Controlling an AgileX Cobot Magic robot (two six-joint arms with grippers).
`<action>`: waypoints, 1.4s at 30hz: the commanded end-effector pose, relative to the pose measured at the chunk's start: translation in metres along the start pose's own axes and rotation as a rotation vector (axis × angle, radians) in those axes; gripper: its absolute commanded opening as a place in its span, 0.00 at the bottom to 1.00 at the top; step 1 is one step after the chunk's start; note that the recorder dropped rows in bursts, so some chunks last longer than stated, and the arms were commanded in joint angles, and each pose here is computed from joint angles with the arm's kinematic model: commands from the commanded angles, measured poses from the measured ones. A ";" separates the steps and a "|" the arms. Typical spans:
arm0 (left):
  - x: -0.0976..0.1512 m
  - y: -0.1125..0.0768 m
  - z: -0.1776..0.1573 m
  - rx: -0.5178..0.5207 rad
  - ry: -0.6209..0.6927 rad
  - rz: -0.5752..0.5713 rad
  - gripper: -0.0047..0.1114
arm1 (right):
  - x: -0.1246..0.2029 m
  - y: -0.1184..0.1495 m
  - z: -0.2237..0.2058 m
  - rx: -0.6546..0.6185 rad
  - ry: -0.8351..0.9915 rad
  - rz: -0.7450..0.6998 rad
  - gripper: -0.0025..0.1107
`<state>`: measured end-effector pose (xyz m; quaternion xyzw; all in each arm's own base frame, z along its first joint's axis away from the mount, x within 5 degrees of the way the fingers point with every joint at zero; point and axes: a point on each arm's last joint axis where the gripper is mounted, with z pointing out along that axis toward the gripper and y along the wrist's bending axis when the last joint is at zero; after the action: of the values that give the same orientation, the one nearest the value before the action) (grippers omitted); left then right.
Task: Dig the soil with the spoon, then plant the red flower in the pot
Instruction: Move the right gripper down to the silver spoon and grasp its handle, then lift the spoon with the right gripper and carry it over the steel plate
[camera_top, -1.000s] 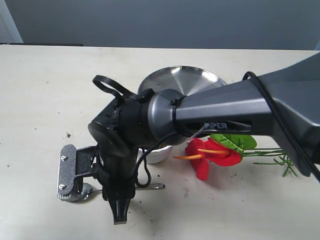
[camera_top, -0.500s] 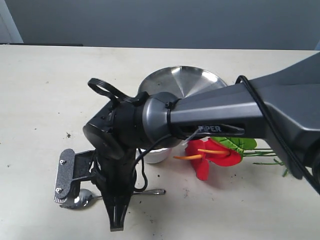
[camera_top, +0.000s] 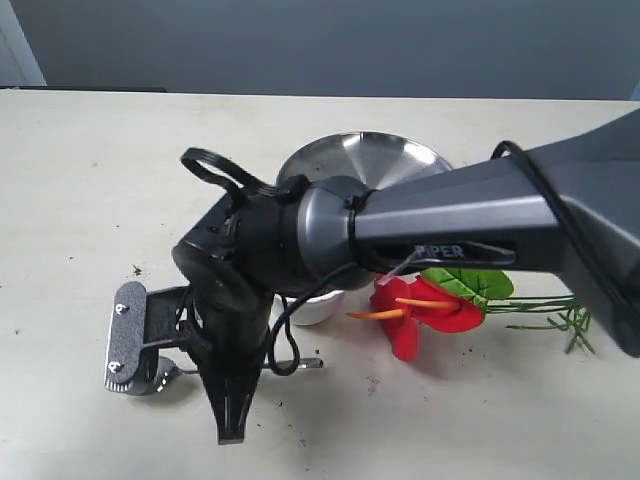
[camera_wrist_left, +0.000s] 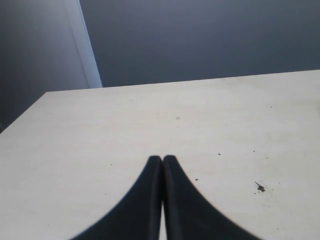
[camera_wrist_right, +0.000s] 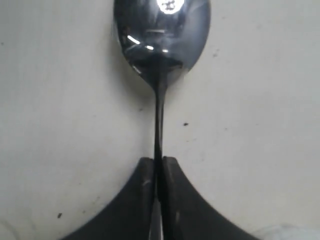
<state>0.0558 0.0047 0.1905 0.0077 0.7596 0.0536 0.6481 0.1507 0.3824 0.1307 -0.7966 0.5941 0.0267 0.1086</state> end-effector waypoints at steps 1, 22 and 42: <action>-0.002 0.000 -0.001 0.008 -0.011 -0.010 0.04 | -0.005 -0.009 -0.032 0.083 -0.100 0.010 0.02; -0.002 0.000 -0.001 0.008 -0.011 -0.010 0.04 | 0.012 -0.026 -0.124 0.402 -0.030 -0.171 0.02; -0.002 0.000 -0.001 0.008 -0.011 -0.010 0.04 | 0.058 -0.046 -0.143 0.621 0.586 -0.203 0.02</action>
<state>0.0558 0.0047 0.1905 0.0077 0.7596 0.0536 0.6481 0.1993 0.3191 0.2664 -0.7628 0.4894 -0.3687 0.2065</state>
